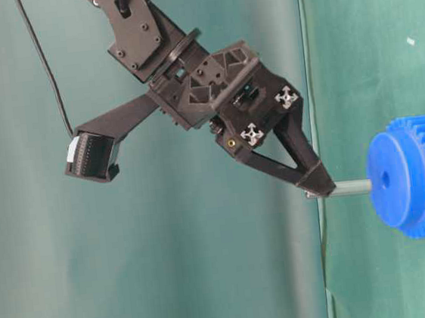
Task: Insert the shaft into the center hole of the gear.
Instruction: 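Lower the held shaft into the blue gear's centre hole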
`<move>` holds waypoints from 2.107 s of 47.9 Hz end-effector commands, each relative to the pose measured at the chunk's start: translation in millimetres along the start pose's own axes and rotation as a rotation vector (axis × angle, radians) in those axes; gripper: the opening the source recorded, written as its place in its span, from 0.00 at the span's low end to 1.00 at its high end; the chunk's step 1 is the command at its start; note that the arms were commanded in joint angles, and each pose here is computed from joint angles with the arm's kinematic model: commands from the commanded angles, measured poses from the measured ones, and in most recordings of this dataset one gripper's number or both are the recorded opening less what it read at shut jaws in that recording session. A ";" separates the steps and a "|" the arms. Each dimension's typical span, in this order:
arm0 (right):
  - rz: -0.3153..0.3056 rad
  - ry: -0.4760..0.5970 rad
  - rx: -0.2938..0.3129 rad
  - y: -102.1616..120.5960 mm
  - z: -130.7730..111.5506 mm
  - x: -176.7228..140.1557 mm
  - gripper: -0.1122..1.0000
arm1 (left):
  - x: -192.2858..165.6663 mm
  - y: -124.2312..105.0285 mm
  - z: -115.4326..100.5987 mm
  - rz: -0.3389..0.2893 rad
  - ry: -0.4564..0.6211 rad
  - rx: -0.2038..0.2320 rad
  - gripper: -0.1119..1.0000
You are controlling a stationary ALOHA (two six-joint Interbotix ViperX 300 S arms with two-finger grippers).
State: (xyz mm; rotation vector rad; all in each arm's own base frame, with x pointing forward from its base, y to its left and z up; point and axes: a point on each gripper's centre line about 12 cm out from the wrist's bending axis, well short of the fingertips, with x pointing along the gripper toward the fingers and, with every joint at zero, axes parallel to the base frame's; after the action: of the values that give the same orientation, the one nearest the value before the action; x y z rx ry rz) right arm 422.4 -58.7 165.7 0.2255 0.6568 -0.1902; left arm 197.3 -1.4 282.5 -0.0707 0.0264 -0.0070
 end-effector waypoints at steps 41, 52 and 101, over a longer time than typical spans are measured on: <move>-0.021 0.039 0.005 -8.4 -20.5 29.0 0.25 | 2.0 -1.1 10.9 -0.004 -0.026 0.003 0.10; -0.024 0.062 0.004 -8.9 -27.7 32.6 0.25 | 2.0 -0.8 10.5 -0.002 -0.023 0.003 0.10; -0.022 0.090 -0.002 -8.6 -27.4 28.6 0.89 | 2.0 -0.2 10.6 0.001 -0.023 0.003 0.10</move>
State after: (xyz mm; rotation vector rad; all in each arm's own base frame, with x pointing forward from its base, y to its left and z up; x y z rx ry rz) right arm 427.4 -60.2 118.3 0.2251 0.7598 -0.1982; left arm 197.3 -1.1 282.0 -0.0692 0.0309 -0.0056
